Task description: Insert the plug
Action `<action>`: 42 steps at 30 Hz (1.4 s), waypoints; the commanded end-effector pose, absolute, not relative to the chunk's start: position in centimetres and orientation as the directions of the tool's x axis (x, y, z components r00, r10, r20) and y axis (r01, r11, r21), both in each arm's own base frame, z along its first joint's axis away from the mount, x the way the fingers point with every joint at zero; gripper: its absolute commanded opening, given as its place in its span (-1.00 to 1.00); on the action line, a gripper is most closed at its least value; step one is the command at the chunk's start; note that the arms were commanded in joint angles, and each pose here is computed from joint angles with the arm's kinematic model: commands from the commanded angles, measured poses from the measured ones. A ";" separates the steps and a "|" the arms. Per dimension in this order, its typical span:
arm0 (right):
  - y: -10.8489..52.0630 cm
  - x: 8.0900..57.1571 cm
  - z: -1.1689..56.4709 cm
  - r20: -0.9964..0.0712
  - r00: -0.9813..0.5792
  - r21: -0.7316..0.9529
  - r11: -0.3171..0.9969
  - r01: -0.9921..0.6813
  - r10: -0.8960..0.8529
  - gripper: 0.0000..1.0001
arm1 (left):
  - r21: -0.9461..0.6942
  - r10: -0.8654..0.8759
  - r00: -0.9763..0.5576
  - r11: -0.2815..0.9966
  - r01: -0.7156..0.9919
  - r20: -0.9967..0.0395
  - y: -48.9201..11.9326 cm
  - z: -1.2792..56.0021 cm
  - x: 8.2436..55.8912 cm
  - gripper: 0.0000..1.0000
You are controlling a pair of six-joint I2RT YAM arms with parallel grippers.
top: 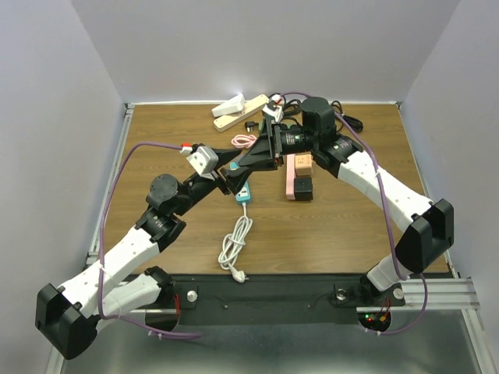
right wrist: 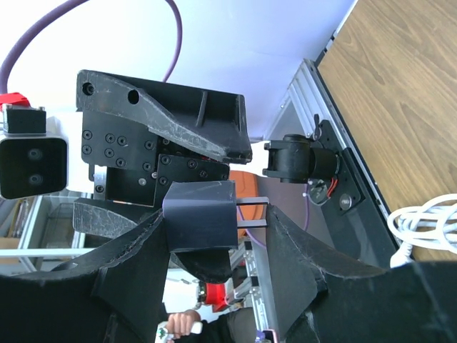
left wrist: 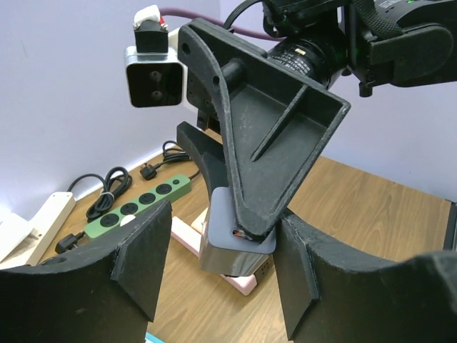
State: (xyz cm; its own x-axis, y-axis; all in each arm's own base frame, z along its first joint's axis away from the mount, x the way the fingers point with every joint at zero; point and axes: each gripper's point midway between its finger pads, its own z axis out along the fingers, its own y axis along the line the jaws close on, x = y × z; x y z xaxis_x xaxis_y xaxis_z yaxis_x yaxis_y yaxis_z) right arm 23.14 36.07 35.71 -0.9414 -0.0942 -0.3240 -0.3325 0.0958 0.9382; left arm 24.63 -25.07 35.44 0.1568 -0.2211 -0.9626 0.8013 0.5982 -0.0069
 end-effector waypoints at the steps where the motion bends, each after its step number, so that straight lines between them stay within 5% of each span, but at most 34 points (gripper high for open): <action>1: 35.7 21.9 38.8 -0.407 -0.908 0.912 0.016 -0.411 -0.094 -0.99 | 0.038 -0.294 0.258 0.589 0.807 -0.920 -24.8 39.7 23.8 0.34; 7: 35.6 21.8 38.9 -0.400 -0.912 0.915 0.009 -0.402 -0.090 -0.99 | 0.032 -0.295 0.248 0.584 0.811 -0.923 -25.2 39.3 23.8 0.36; 11: 35.5 21.8 38.6 -0.399 -0.913 0.916 0.015 -0.402 -0.084 -0.97 | 0.036 -0.291 0.244 0.572 0.819 -0.925 -25.4 39.2 23.7 -0.37; 13: 35.5 21.9 38.3 -0.413 -0.908 0.909 0.023 -0.416 -0.074 -0.67 | 0.035 -0.289 0.238 0.567 0.823 -0.927 -25.6 39.1 23.6 -1.00; 14: 35.5 22.2 37.7 -0.413 -0.909 0.909 0.038 -0.416 -0.063 -0.37 | 0.035 -0.284 0.232 0.562 0.826 -0.930 -25.6 38.8 23.5 -1.00; 18: 35.1 23.2 36.1 -0.439 -0.898 0.894 0.087 -0.439 -0.016 0.15 | 0.031 -0.263 0.211 0.556 0.830 -0.941 -25.7 37.9 23.4 -1.00; 27: 32.7 26.1 30.5 -0.548 -0.834 0.792 0.361 -0.493 0.064 0.57 | -0.028 -0.137 0.057 0.551 0.834 -0.989 -26.8 32.8 24.0 -1.00; 34: 31.0 27.2 30.5 -0.674 -0.738 0.655 0.487 -0.577 0.033 0.64 | -0.053 0.004 -0.063 0.486 0.872 -0.998 -29.2 29.3 23.1 -1.00; 42: 30.4 26.0 29.6 -0.664 -0.746 0.632 0.492 -0.599 -0.055 0.55 | -0.051 0.111 -0.112 0.447 0.893 -0.987 -30.6 27.8 23.0 -1.00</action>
State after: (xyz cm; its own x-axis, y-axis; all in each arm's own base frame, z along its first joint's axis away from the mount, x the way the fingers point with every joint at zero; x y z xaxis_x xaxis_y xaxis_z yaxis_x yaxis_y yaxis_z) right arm 26.64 31.34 28.05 -0.7925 -0.0240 -0.6094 -0.5398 0.4928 0.6825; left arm 23.14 -30.13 25.34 -0.1654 0.1150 -0.9795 0.8750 0.4753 -0.0920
